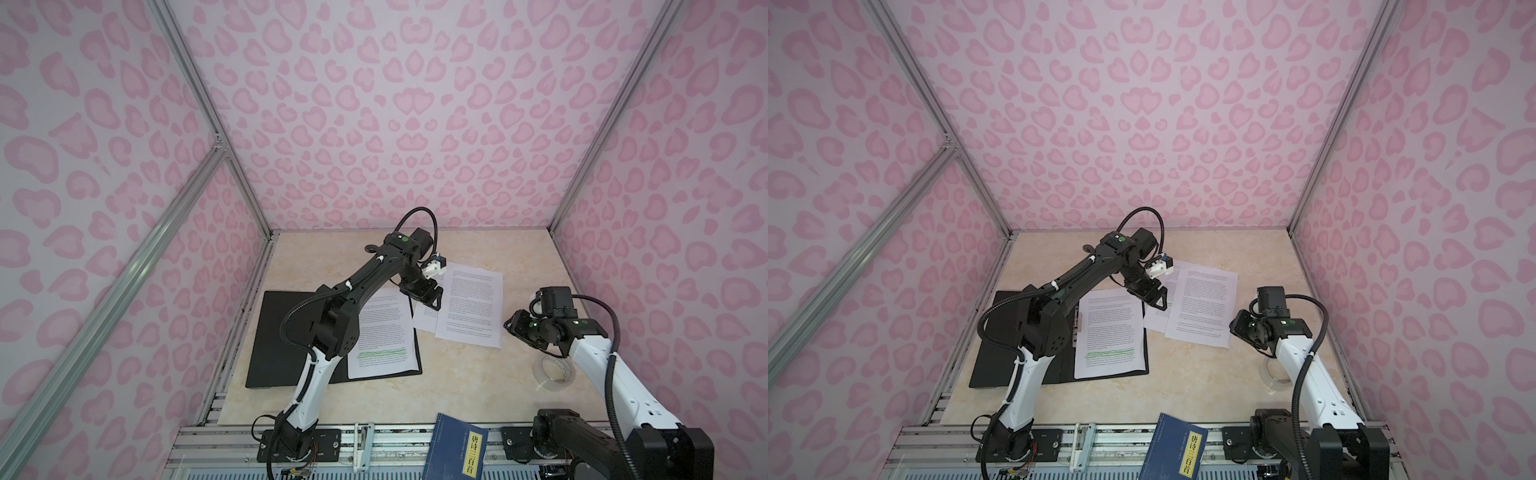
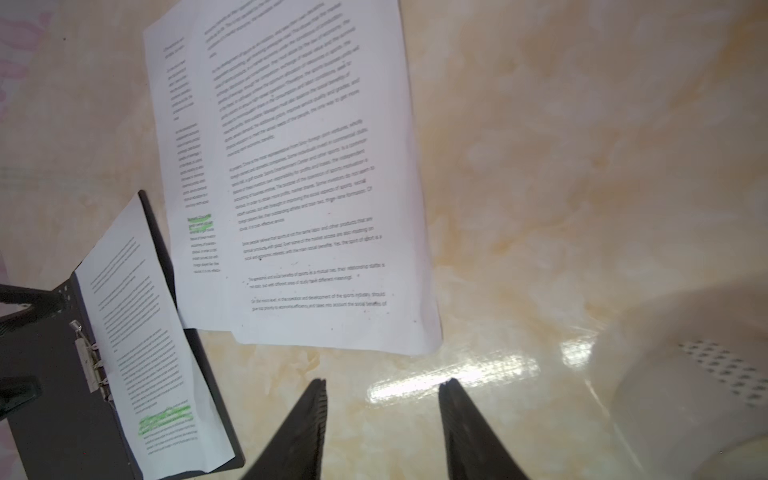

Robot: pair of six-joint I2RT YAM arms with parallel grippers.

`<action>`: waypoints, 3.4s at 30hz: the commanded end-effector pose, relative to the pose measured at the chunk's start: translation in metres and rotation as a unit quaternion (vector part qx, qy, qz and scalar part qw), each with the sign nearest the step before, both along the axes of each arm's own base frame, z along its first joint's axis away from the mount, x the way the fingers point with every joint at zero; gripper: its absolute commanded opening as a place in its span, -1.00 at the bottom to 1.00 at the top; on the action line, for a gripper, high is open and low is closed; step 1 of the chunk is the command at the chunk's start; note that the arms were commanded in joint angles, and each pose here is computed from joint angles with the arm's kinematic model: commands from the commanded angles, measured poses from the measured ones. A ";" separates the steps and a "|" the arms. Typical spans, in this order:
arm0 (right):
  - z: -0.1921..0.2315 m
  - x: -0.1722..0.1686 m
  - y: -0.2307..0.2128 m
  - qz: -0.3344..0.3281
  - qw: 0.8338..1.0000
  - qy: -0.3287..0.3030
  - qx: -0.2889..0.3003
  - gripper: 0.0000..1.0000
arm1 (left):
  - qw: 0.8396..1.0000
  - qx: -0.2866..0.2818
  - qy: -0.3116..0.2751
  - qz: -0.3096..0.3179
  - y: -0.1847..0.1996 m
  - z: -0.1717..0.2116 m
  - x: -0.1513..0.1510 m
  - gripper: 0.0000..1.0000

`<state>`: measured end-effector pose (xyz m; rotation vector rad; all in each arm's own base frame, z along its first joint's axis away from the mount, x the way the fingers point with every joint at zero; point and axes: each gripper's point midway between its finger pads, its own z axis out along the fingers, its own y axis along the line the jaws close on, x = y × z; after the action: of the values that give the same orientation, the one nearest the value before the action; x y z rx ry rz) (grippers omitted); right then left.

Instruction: Put the files into the folder

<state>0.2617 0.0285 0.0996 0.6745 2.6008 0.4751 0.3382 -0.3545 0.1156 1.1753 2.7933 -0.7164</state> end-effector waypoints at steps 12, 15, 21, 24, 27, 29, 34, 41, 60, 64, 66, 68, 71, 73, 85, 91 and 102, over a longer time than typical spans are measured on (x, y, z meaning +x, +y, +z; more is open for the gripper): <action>-0.042 0.020 -0.019 -0.010 0.998 0.046 0.049 -0.04 | 0.999 0.024 0.037 0.004 -0.033 -0.058 -0.004 0.63; -0.050 0.022 -0.021 -0.010 0.997 0.059 0.046 -0.04 | 0.999 0.026 0.038 0.008 -0.034 -0.063 -0.002 0.62; -0.060 0.029 -0.023 -0.008 0.996 0.074 0.047 -0.03 | 0.998 0.020 0.051 0.011 -0.040 -0.071 -0.001 0.62; -0.067 0.031 -0.024 -0.006 0.995 0.084 0.045 -0.03 | 0.998 0.018 0.055 0.012 -0.043 -0.074 -0.002 0.63; -0.071 0.035 -0.024 -0.006 0.995 0.089 0.048 -0.03 | 0.998 0.014 0.058 0.010 -0.046 -0.075 -0.002 0.65; -0.074 0.038 -0.024 -0.006 0.995 0.092 0.048 -0.03 | 0.998 0.012 0.059 0.010 -0.047 -0.076 -0.002 0.67; -0.082 0.039 -0.023 0.008 0.993 0.115 0.039 -0.02 | 0.997 -0.004 0.083 0.004 -0.053 -0.077 -0.008 0.67; -0.091 0.038 -0.007 0.055 0.987 0.153 -0.007 -0.02 | 0.994 -0.019 0.104 -0.005 -0.057 -0.080 -0.015 0.66; -0.101 0.026 -0.028 0.049 0.977 0.184 -0.094 -0.22 | 0.996 -0.023 0.082 -0.009 -0.057 -0.063 -0.012 0.65; -0.103 0.026 -0.028 0.046 0.978 0.180 -0.094 -0.24 | 0.997 -0.030 0.066 -0.011 -0.057 -0.050 -0.009 0.65; -0.103 0.026 -0.027 0.044 0.979 0.176 -0.092 -0.25 | 0.997 -0.034 0.062 -0.011 -0.057 -0.046 -0.008 0.66; -0.106 0.026 -0.025 0.048 0.979 0.179 -0.087 -0.27 | 0.997 -0.037 0.064 -0.012 -0.058 -0.043 -0.009 0.66; -0.108 0.026 -0.024 0.052 0.978 0.184 -0.088 -0.30 | 0.998 -0.030 0.062 -0.010 -0.057 -0.046 -0.008 0.66; -0.108 0.025 -0.026 0.052 0.977 0.187 -0.094 -0.32 | 0.998 -0.022 0.061 -0.002 -0.055 -0.050 -0.006 0.65; -0.101 0.019 -0.007 0.061 0.980 0.186 -0.044 -0.15 | 0.996 -0.011 0.084 0.013 -0.059 -0.073 -0.008 0.67; -0.105 0.012 -0.010 0.063 0.974 0.206 -0.070 -0.09 | 0.994 -0.025 0.104 0.010 -0.065 -0.077 -0.012 0.68; -0.109 0.005 -0.009 0.067 0.969 0.217 -0.094 -0.16 | 0.989 -0.051 0.138 0.003 -0.075 -0.079 -0.021 0.68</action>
<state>0.3086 0.0270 0.0094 0.5237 2.9163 0.2247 0.3211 -0.4285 0.0419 1.1224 2.9151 -1.0636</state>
